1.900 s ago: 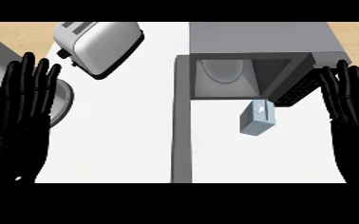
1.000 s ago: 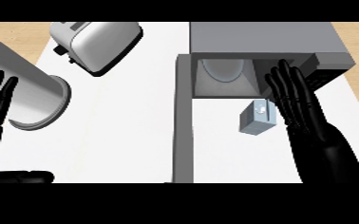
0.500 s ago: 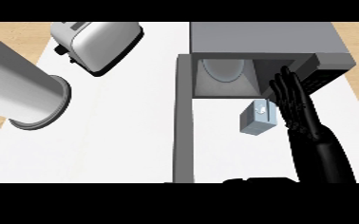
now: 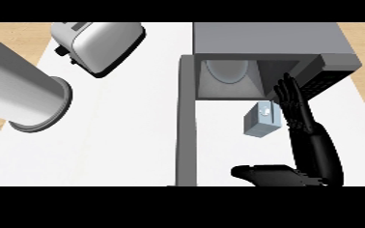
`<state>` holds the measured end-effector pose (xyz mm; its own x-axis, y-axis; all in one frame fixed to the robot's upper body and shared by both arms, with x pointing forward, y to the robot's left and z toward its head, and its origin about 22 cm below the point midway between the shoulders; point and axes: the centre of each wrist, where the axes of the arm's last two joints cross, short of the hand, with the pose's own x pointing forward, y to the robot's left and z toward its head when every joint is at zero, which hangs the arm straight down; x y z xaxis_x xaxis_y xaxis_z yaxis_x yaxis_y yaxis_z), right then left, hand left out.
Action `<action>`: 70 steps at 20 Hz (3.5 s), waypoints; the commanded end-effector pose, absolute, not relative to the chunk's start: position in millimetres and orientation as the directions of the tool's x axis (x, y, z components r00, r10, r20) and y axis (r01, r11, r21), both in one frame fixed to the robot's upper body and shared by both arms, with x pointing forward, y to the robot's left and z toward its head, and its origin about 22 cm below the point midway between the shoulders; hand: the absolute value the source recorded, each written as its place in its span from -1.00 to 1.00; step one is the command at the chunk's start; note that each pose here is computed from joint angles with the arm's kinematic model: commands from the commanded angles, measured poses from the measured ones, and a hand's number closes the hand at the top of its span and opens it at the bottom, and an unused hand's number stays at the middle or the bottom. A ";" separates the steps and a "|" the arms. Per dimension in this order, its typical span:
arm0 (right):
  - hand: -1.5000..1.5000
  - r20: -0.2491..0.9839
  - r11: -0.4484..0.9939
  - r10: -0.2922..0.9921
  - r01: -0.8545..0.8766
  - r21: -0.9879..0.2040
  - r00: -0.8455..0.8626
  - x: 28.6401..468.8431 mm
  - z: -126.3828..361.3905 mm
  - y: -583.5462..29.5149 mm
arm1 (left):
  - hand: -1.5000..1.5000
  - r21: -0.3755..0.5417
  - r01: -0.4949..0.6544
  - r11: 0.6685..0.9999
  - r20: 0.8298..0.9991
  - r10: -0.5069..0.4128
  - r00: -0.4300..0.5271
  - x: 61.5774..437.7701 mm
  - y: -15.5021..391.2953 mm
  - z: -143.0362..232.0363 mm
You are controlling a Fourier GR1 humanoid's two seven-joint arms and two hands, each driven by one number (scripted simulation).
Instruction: Pick up the milk, place it into the microwave and close the microwave
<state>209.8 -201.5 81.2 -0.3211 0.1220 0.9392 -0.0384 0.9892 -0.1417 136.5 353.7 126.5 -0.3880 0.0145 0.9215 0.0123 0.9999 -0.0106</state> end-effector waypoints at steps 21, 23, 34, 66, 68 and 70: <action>-1.00 0.969 0.985 0.163 0.080 -0.150 -0.188 239.1 -47.7 -297.1 | -1.00 -0.010 0.015 1.000 0.927 0.015 -0.376 115.1 380.6 115.8; -1.00 0.971 0.987 0.159 0.064 -0.149 -0.181 247.5 -62.9 -265.4 | -1.00 -0.009 0.022 1.000 0.921 0.017 -0.389 119.2 376.7 132.6; -1.00 0.961 0.975 0.218 0.069 -0.209 -0.168 241.8 -115.8 -288.3 | -1.00 0.002 0.024 1.000 0.920 0.007 -0.393 102.1 380.3 139.2; 1.00 0.922 0.992 0.103 -0.024 -0.121 -0.372 279.0 -132.3 -264.8 | -1.00 -0.025 0.020 0.999 0.928 0.030 -0.371 114.2 383.6 140.6; 1.00 0.917 0.994 0.074 -0.045 -0.099 -0.393 272.4 -129.8 -245.5 | -1.00 -0.025 0.004 1.000 0.931 0.025 -0.365 109.8 396.2 126.2; 1.00 0.927 0.993 0.036 -0.091 -0.075 -0.374 265.5 -127.4 -241.6 | -1.00 -0.022 0.013 1.000 0.927 0.025 -0.374 101.1 393.2 125.9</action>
<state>276.9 -260.4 -128.6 -0.3465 0.1188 0.9305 -0.0075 0.9916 -0.1294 105.9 389.3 129.5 -0.3755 0.0256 0.9265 0.0152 0.9997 -0.0215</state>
